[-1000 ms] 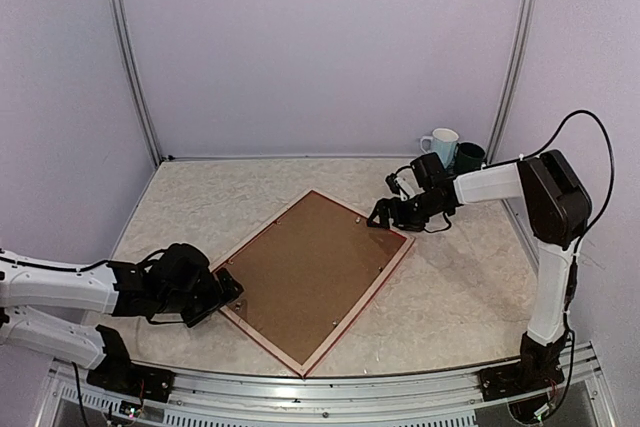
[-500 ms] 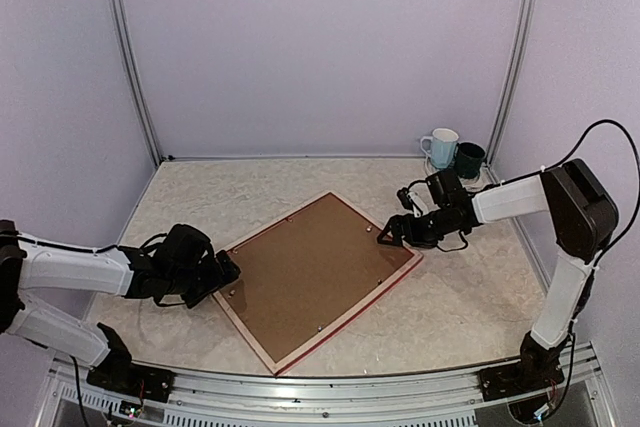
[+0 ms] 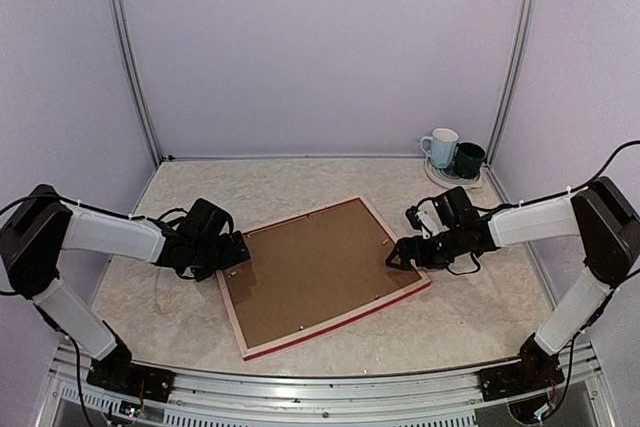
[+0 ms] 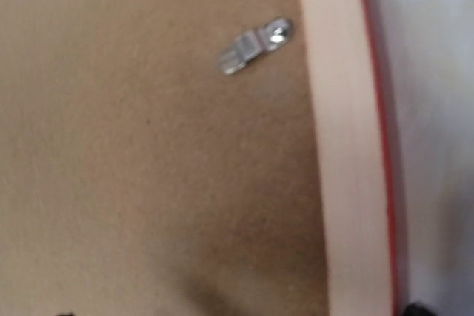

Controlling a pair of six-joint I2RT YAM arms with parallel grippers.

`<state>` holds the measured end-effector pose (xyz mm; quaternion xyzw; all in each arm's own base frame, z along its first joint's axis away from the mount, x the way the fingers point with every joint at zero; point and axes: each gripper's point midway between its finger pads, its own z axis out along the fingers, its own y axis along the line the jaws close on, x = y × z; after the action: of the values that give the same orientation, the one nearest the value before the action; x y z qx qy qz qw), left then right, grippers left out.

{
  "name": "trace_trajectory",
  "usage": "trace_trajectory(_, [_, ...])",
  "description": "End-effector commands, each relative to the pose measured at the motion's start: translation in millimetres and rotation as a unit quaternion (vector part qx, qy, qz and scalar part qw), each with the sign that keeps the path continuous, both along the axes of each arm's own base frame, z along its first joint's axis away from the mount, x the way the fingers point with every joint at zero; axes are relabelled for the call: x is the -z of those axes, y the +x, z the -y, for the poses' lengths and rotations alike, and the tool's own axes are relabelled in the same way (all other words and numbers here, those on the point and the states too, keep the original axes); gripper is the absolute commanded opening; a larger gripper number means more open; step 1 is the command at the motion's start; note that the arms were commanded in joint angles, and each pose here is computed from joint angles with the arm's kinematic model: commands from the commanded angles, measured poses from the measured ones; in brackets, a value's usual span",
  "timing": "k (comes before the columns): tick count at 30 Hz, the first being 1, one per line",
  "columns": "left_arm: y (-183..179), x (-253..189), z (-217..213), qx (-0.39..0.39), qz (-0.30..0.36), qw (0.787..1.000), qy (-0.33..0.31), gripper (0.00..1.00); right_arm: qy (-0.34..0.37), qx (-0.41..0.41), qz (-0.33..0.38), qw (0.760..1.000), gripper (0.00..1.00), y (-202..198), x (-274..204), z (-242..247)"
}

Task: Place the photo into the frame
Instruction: Rotate the photo frame at the center of the board.

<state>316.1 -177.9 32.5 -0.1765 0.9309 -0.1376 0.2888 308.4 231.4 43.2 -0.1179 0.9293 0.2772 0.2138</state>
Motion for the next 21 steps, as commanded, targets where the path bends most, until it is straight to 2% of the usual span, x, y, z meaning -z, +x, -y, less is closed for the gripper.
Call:
trace_trajectory(1, [13,5,25,0.046,-0.011,0.999,-0.020,0.99,0.020,-0.021,0.003,1.000,0.94,-26,-12,-17])
trace_trajectory(6, [40,3,27,0.046,-0.006,0.999,0.018,0.99,0.015,-0.014,0.006,1.000,0.94,-47,-14,-15])
trace_trajectory(15, [80,14,29,0.057,-0.017,0.998,0.023,0.99,0.017,-0.004,0.010,1.000,0.93,-68,-16,-14])
trace_trajectory(21, [79,2,17,0.062,-0.013,0.997,0.051,0.99,-0.017,0.018,0.037,0.999,0.95,-58,-27,-2])
